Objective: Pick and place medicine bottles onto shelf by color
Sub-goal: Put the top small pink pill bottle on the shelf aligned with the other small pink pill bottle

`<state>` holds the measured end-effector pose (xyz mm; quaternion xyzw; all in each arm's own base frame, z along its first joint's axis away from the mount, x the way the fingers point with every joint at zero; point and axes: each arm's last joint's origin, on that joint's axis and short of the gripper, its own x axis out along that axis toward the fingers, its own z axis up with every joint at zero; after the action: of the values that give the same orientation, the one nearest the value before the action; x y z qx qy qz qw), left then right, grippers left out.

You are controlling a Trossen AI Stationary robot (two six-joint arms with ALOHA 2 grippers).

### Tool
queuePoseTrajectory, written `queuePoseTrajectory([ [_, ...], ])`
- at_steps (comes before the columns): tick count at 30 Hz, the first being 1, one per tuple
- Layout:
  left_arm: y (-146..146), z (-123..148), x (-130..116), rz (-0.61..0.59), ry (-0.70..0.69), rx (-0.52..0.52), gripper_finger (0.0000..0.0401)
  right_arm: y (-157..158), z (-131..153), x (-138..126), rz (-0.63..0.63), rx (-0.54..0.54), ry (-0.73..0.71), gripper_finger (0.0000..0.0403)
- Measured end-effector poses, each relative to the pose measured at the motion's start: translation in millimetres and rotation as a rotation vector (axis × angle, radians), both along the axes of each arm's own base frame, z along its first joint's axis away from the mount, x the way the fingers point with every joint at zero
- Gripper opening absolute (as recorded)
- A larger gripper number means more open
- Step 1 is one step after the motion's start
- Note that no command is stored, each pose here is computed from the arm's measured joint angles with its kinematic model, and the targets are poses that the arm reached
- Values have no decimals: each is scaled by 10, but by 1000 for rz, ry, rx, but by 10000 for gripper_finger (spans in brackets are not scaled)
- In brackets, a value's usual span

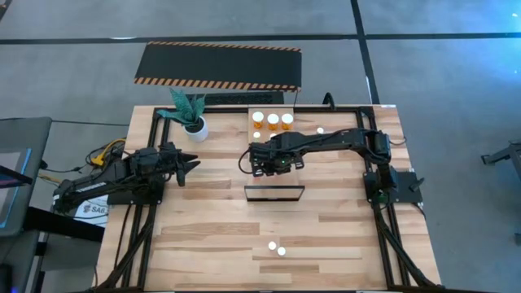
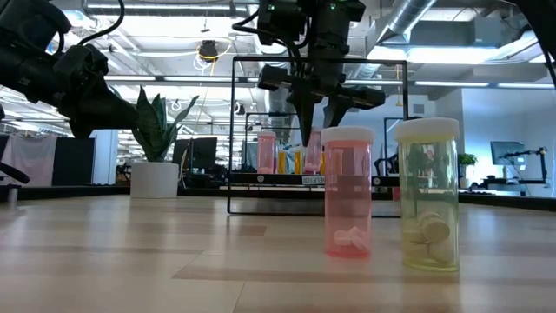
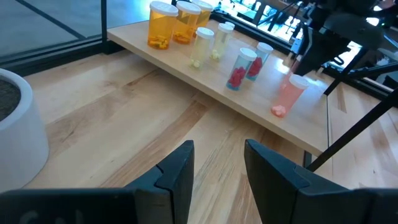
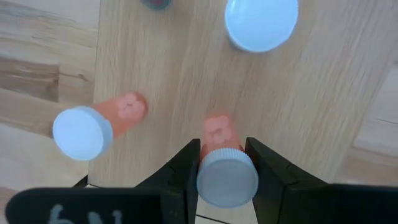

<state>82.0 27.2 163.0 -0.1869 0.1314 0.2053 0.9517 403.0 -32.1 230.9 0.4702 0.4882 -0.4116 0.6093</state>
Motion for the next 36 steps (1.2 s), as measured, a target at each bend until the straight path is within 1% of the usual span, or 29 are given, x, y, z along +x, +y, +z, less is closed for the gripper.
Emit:
queuePoseTrajectory([
  [4,0,0,0,0,0,0,128,13,-91,35,-1,3,19,123],
  [7,0,1,0,0,0,0,128,25,-121,51,2,27,24,123],
  [18,0,0,0,0,0,0,128,-10,-127,55,-6,33,18,123],
  [30,0,0,0,0,0,0,128,-14,-113,91,19,24,5,124],
  [33,0,0,0,0,0,0,128,-14,-122,92,21,25,12,131],
  [36,0,0,0,0,0,0,128,-14,-140,90,28,24,21,150],
])
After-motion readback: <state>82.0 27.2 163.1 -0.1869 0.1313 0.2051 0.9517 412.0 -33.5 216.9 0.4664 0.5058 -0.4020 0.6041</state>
